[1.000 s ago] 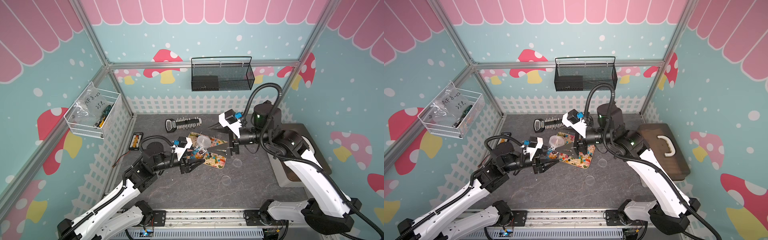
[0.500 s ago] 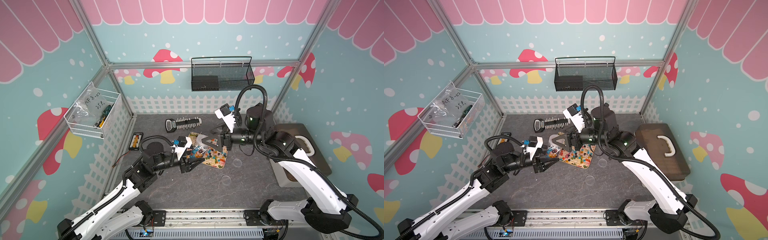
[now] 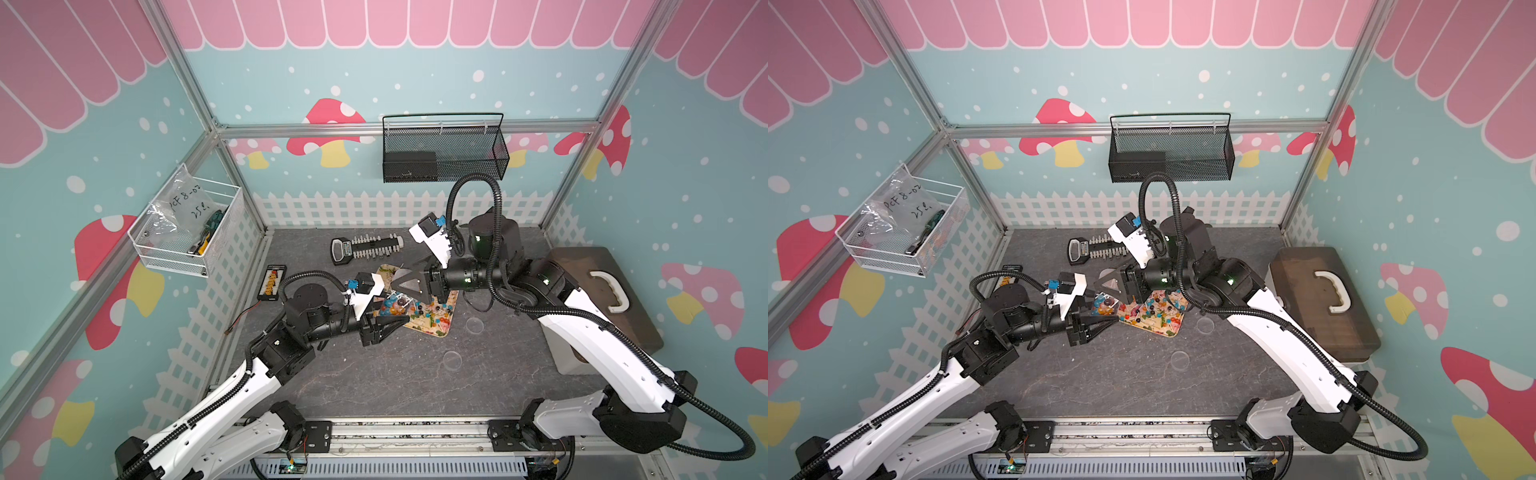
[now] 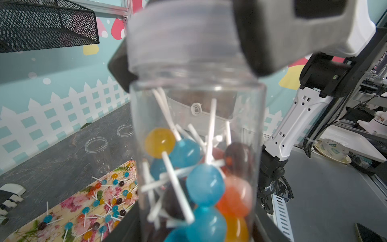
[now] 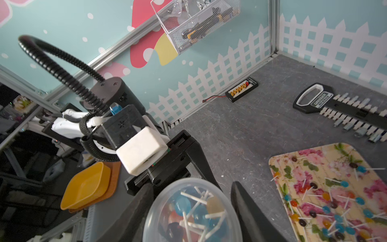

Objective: Pour the candies out of the jar
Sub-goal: Unscrew the lid from the jar.

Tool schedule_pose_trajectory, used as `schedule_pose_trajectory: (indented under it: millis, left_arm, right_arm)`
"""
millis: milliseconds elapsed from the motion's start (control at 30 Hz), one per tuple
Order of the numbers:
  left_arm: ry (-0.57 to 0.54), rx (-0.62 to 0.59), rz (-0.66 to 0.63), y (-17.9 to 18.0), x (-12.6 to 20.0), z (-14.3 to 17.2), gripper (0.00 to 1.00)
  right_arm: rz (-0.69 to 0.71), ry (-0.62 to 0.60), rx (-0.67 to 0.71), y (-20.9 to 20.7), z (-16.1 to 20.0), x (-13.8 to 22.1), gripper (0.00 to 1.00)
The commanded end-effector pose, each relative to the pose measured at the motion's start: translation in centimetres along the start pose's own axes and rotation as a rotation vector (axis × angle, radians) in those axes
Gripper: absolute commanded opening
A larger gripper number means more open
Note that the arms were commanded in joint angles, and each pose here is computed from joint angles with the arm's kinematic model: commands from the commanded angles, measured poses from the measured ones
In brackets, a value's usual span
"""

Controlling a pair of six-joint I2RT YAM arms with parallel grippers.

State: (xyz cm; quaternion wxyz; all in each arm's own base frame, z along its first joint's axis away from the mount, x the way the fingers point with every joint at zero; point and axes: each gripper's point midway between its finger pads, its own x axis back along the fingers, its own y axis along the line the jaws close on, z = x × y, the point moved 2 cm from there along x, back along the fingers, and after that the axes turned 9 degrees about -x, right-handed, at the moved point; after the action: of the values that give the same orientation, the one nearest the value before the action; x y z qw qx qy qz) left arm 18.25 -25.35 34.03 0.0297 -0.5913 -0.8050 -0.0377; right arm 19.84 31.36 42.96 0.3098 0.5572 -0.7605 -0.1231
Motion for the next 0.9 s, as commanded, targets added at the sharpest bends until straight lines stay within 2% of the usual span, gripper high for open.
schedule_pose_trajectory:
  millis: [0, 167, 267, 400, 467, 600, 867]
  left_arm:
    - [-0.016, -0.021, 0.002, 0.0, 0.0, -0.1, 0.59]
    - [-0.016, -0.019, 0.005, -0.1, 0.0, 0.0, 0.59]
    - [-0.018, -0.018, 0.014, -0.3, 0.2, -0.1, 0.59]
    - [-0.022, -0.012, 0.036, -0.7, 0.2, -0.1, 0.59]
    - [-0.026, -0.009, 0.045, -0.8, 0.2, -0.2, 0.59]
    - [-0.026, -0.004, 0.056, -1.1, 0.4, -0.2, 0.59]
    - [-0.032, 0.001, 0.06, -1.2, 0.5, -0.3, 0.59]
  right_arm:
    - [-0.027, -0.014, 0.055, 1.0, -0.6, 0.4, 0.47]
    - [-0.026, -0.022, 0.142, 1.4, -1.4, 0.7, 0.41]
    - [-0.069, -0.03, 0.284, 2.5, -1.8, 1.4, 0.43]
    - [-0.275, -0.036, 0.57, 5.6, -1.0, 3.0, 0.45]
    - [-0.342, -0.042, 0.655, 6.4, -0.5, 3.6, 0.46]
    - [-0.359, -0.029, 0.685, 6.4, -0.5, 3.7, 0.47]
    - [-0.331, -0.009, 0.66, 5.6, -0.2, 3.3, 0.51]
